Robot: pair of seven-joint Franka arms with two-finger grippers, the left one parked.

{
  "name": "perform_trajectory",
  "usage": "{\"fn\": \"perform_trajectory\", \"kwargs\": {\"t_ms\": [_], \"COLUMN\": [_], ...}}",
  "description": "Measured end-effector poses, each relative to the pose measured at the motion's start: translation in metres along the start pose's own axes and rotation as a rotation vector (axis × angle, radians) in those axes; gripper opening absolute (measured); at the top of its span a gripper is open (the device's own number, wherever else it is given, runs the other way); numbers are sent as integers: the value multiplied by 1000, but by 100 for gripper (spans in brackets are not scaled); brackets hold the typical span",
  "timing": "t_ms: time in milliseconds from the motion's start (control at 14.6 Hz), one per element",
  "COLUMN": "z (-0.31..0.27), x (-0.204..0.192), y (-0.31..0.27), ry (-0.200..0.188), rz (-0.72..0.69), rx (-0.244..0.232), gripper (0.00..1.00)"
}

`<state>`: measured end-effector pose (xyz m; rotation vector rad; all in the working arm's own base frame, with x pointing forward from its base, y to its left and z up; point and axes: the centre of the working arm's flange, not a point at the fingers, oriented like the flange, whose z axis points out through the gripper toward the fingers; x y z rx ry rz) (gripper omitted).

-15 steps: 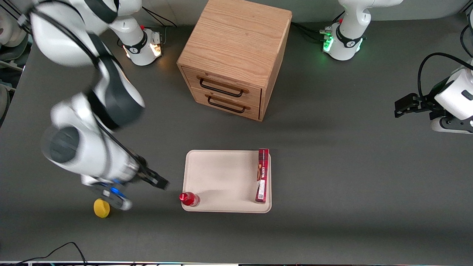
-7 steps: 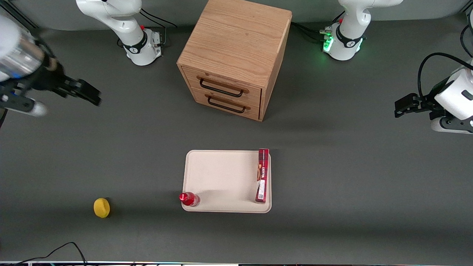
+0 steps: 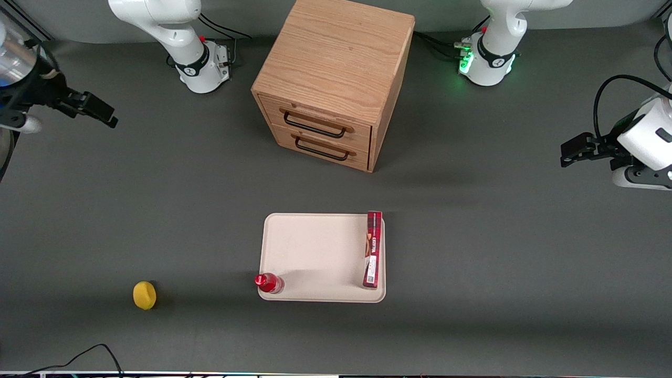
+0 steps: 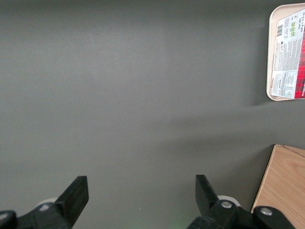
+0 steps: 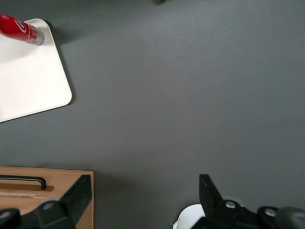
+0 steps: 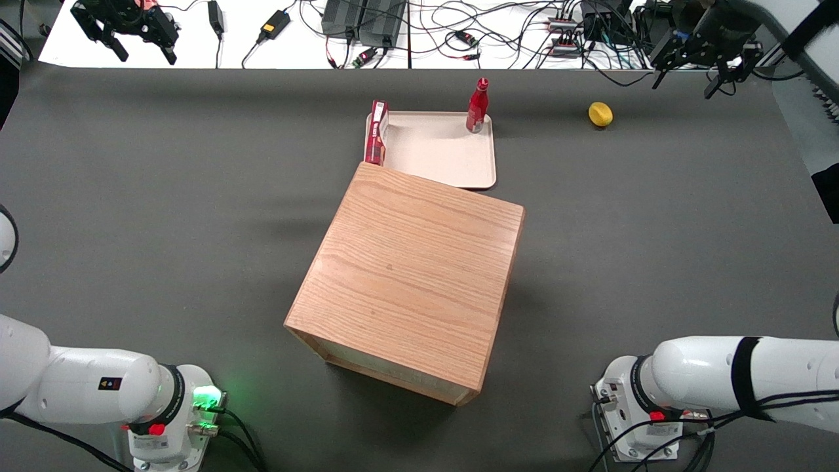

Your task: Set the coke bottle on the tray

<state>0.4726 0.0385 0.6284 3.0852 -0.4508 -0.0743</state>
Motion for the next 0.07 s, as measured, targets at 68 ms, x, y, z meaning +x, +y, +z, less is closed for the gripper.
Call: {"fn": "perform_trajectory", "kwargs": {"t_ms": [68], "z": [-2], "x": [-1], "y": [1], "ry": [8], "rz": [2], "rx": [3], "gripper": [100]}}
